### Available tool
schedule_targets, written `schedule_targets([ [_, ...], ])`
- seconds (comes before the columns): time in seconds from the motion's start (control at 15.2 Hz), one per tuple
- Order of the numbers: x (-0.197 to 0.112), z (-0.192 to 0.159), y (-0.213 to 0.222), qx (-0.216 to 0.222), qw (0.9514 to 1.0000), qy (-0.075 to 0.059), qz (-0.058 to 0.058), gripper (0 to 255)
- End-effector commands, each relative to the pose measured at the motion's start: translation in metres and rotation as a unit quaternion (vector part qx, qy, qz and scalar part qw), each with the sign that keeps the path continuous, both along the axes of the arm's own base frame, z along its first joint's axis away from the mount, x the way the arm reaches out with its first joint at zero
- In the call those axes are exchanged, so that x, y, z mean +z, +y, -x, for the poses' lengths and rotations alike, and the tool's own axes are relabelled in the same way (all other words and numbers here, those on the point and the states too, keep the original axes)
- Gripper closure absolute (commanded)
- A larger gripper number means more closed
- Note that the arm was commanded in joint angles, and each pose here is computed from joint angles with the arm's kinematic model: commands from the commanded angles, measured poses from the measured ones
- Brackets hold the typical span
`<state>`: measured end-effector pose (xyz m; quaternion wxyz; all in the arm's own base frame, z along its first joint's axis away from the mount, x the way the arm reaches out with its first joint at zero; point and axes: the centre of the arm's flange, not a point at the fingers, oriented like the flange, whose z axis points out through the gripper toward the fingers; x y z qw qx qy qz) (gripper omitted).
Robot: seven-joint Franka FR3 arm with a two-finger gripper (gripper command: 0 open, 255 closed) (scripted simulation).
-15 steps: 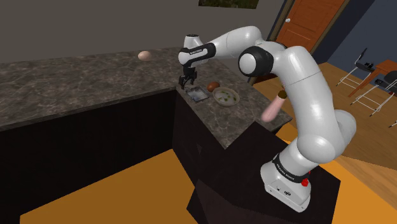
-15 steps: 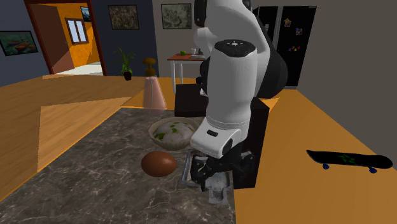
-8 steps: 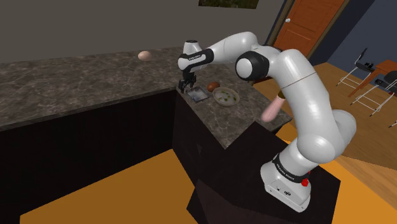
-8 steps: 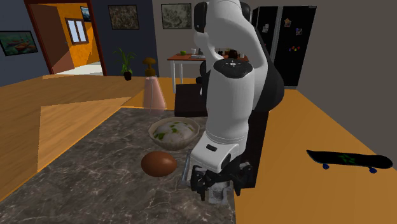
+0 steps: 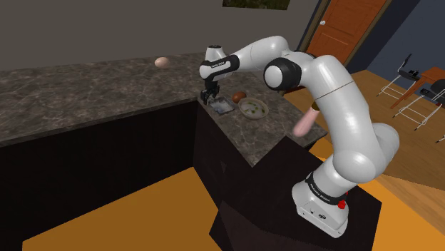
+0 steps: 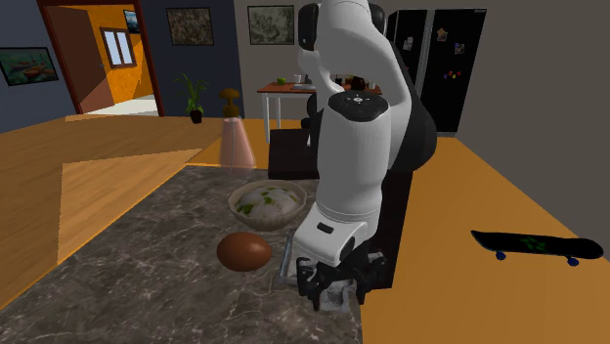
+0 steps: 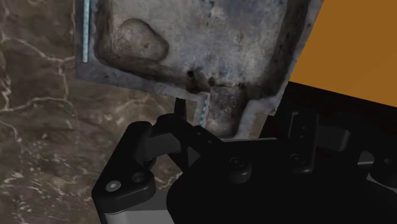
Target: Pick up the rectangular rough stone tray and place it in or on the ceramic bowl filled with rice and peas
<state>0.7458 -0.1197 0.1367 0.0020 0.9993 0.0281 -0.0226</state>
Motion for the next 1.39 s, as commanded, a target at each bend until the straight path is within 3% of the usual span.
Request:
schedule_targets([
  [0.0, 0.0, 0.0, 0.0, 0.0, 1.0, 0.0, 0.0, 255],
  [0.46, 0.0, 0.0, 0.0, 0.0, 1.0, 0.0, 0.0, 255],
  [1.32, 0.069, 0.0, 0.0, 0.0, 1.0, 0.0, 0.0, 255],
])
